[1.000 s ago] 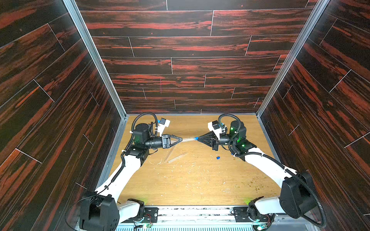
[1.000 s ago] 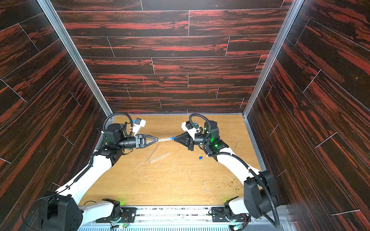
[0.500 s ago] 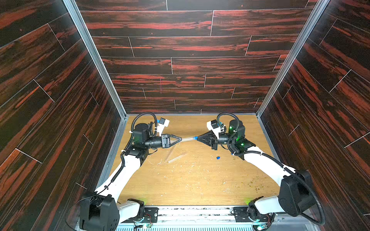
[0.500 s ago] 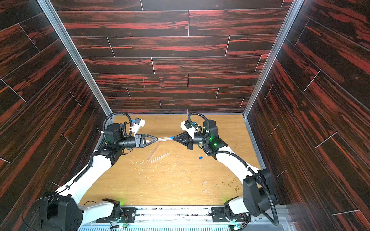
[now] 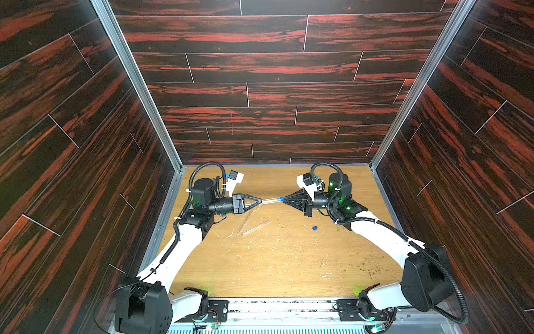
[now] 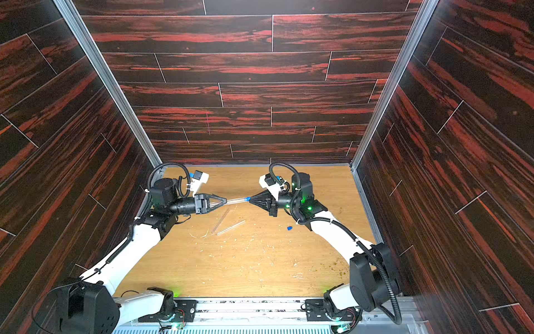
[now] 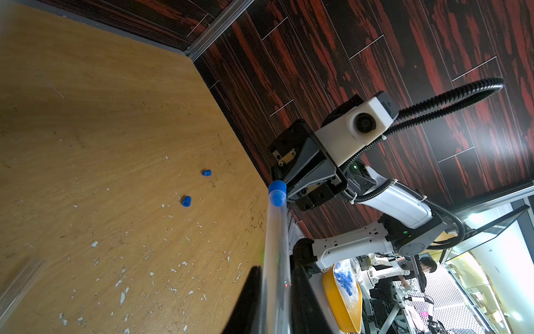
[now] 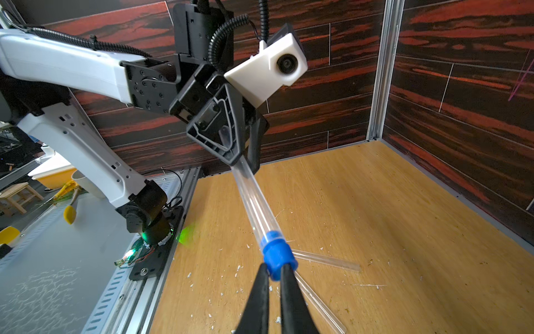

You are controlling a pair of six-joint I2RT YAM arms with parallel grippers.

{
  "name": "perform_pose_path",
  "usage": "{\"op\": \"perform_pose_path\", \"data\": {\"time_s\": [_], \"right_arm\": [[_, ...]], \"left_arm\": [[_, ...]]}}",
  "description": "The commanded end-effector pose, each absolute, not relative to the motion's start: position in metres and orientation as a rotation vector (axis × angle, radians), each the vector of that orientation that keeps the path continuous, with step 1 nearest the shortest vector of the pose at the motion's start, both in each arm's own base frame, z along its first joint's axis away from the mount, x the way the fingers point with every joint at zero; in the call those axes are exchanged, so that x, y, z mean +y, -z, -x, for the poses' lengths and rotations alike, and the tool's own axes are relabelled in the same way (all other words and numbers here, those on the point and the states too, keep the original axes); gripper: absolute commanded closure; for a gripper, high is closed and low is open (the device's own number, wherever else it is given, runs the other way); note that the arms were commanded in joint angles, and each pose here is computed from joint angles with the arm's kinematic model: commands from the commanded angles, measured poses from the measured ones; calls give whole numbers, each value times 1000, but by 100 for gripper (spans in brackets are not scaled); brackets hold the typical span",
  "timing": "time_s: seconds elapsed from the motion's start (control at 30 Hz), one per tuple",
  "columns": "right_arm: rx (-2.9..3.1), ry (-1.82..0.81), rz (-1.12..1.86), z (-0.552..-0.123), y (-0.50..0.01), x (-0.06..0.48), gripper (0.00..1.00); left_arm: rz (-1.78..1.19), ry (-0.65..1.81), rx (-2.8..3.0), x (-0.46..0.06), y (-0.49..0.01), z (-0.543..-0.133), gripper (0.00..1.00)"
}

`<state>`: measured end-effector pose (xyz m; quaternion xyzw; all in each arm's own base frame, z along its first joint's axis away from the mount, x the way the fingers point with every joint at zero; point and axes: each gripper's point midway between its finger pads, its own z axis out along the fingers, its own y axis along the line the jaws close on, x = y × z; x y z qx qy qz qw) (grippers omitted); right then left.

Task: Insert stoppers into test tubes
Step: Insert the stopper into the test tube.

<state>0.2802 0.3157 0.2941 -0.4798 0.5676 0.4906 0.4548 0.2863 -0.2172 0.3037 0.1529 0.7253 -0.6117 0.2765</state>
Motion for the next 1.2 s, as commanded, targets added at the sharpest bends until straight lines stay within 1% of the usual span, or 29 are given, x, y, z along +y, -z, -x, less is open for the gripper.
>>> {"op": "perform_pose_path", "data": {"time_s": [0.0, 1.17], "right_arm": [[1232, -1309, 1327, -245, -311, 342, 89], [1161, -1379, 1384, -235, -323, 361, 89]], "left_arm": [[-500, 1673, 1925, -229, -312, -274, 89], [-504, 1680, 1893, -230, -322, -274, 90]]}}
